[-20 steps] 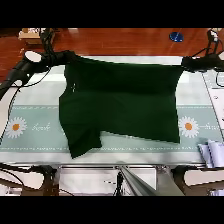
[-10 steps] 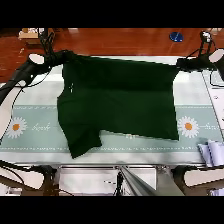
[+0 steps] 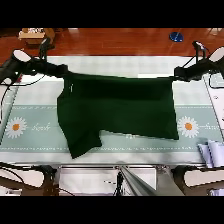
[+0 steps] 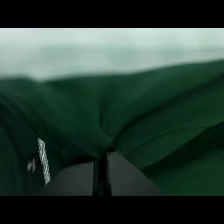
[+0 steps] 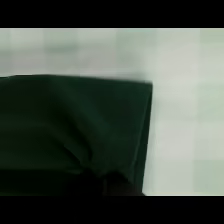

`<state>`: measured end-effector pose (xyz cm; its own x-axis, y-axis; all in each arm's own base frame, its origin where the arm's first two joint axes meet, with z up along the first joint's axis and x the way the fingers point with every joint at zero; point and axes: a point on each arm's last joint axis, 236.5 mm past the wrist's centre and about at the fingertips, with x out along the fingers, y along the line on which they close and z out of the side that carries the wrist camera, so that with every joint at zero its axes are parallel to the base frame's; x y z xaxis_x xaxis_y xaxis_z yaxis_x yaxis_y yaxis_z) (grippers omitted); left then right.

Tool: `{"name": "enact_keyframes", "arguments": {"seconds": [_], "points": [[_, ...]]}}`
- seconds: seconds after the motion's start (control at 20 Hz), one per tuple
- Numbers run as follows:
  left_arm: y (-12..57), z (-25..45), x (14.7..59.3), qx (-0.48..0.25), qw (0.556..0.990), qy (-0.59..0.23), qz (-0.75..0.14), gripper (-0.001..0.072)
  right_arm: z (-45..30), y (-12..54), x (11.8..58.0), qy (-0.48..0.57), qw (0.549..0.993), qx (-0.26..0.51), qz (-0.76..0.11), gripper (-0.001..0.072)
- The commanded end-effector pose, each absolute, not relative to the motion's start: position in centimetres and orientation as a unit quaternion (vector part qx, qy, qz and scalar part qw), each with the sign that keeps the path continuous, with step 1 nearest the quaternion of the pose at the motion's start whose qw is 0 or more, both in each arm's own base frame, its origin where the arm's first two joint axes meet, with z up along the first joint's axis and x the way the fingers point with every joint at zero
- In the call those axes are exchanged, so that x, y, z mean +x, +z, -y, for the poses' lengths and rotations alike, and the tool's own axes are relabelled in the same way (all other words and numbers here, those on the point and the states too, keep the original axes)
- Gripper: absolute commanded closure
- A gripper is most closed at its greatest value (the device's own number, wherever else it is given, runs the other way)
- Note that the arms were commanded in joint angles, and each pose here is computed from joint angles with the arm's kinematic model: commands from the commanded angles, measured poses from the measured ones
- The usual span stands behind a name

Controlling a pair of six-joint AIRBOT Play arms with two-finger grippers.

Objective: Fold the shirts.

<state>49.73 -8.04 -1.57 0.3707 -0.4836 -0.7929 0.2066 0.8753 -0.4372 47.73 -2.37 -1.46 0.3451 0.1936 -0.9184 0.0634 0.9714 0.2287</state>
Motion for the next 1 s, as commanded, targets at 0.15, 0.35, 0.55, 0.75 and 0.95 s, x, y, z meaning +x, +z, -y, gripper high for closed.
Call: {"name": "enact_keyframes", "arguments": {"seconds": [0.15, 0.35, 0.55, 0.75, 0.95], "points": [[-4.3, 6.5, 45.8, -0.109, 0.764, -0.197, -0.605, 0.0683, 1.2, -4.2, 45.4, 0.048, 0.767, 0.12, -0.628, 0.0678], [-6.1, 8.9, 45.1, -0.098, 0.745, -0.215, -0.623, 0.0681, 0.5, -5.9, 45.0, 0.048, 0.749, 0.129, -0.648, 0.0677], [-5.2, 7.8, 44.1, -0.099, 0.733, -0.218, -0.637, 0.0422, 0.8, -5.3, 42.8, 0.089, 0.731, 0.087, -0.671, 0.0453], [-1.1, 1.9, 40.6, -0.118, 0.707, -0.183, -0.673, 0.0422, 5.0, -1.6, 37.2, 0.072, 0.684, 0.088, -0.72, 0.0439], [-0.8, -0.2, 34.2, -0.172, 0.674, -0.159, -0.7, 0.0422, 9.4, -1.6, 31.1, 0.0, 0.635, 0.158, -0.756, 0.0438]]}}
